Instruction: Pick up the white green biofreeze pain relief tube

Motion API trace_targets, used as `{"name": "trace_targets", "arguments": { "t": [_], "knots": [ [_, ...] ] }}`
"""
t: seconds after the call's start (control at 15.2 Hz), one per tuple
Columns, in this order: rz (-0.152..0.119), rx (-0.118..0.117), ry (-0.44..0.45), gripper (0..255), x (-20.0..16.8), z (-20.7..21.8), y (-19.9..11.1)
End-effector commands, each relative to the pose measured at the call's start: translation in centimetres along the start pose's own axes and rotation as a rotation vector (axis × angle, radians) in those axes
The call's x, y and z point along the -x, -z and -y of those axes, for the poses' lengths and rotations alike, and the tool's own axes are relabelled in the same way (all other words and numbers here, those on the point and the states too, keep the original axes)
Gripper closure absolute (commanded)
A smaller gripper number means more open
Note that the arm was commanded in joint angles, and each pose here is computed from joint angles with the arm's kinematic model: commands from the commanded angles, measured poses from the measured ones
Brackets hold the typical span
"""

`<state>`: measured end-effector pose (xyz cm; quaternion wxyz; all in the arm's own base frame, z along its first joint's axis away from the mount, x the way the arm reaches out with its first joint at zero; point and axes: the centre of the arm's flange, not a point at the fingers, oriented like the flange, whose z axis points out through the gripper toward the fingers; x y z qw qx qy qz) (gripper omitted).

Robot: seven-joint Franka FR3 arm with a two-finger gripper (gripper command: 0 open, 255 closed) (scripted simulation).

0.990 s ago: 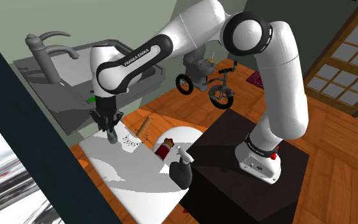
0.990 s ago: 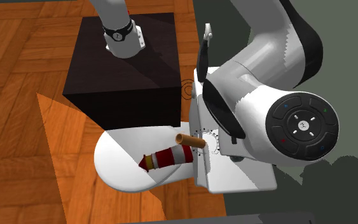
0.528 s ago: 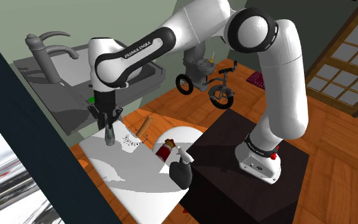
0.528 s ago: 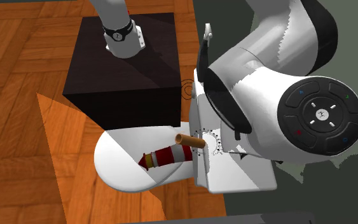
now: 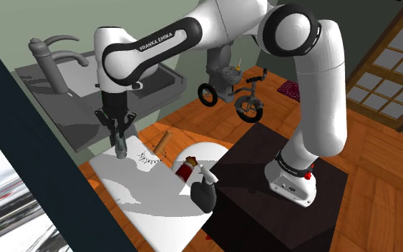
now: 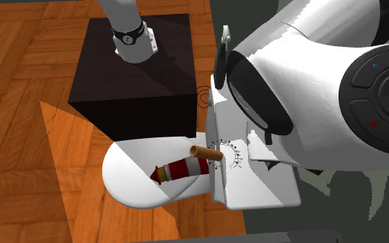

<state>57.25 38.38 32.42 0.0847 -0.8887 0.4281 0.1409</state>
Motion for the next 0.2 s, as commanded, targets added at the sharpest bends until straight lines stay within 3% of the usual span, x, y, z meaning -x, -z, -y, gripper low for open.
{"name": "trace_targets", "arguments": {
  "t": [0.0, 0.13],
  "knots": [
    [0.0, 0.0, 0.0, 255, 0.4, -0.06, 1.09],
    [0.0, 0.0, 0.0, 255, 0.42, -0.06, 1.16]
  ]
}}
